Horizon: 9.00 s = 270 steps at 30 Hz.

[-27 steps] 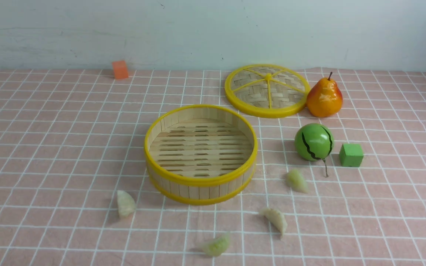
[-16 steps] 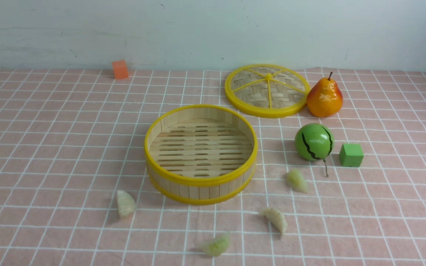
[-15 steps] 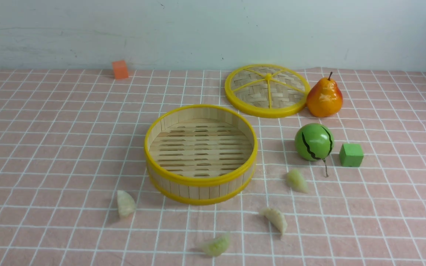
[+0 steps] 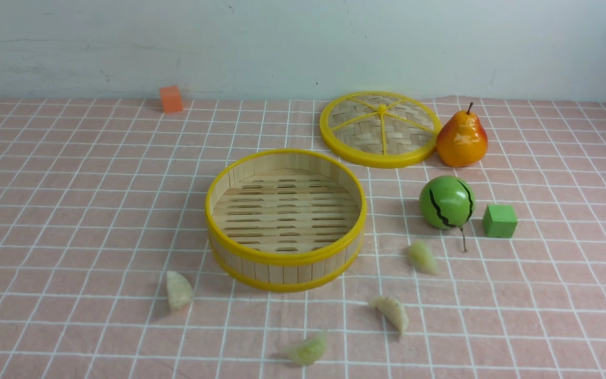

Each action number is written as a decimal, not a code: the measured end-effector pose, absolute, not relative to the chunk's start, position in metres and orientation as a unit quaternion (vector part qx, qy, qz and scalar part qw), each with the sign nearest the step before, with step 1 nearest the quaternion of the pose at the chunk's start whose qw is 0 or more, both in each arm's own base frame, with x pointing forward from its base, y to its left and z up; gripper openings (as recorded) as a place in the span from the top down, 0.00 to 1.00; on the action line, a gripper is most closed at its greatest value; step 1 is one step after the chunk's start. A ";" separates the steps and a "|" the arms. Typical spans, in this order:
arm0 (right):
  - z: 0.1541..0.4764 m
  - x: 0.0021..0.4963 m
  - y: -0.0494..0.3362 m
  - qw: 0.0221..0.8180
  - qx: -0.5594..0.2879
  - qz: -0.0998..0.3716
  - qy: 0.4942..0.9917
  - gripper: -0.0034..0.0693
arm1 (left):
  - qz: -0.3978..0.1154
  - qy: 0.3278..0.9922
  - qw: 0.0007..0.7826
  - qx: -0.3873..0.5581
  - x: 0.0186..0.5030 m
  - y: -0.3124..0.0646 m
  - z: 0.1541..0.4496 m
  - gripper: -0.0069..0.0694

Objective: Put the dumplings into the steamer on the table with the pink tablecloth.
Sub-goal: 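Reach for and grasp a dumpling on the table with the left gripper, then place the dumpling into the bamboo steamer basket with the left gripper, then reach for and grasp a dumpling on the table with the left gripper, then place the dumpling into the bamboo steamer basket with the left gripper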

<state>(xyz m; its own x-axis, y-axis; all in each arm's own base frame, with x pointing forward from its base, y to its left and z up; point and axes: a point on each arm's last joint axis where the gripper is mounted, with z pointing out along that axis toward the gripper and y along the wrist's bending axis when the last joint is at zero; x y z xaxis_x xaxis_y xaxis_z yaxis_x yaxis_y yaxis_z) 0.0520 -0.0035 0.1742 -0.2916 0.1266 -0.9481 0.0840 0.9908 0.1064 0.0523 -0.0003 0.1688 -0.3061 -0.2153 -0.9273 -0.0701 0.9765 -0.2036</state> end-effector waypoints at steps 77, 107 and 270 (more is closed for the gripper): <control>0.189 0.050 0.033 0.496 0.266 0.439 0.701 0.62 | -0.522 0.578 0.486 -0.397 0.054 -0.020 0.203 0.60; 0.304 0.165 0.084 0.201 -0.248 0.180 0.930 0.97 | -0.114 0.969 0.190 0.111 0.158 -0.071 0.293 0.93; 0.339 0.131 0.078 0.274 -0.257 0.171 0.911 0.81 | -0.066 0.971 0.175 0.146 0.419 -0.190 0.269 0.65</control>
<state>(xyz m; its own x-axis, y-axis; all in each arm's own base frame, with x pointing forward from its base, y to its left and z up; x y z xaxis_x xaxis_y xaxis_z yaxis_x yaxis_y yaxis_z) 0.1308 0.0779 0.3394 -0.7172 -0.3743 -0.5877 -0.5623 0.8090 0.1710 0.4192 -0.1898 0.2687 -0.8963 0.2598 -0.3595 0.3064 0.9487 -0.0781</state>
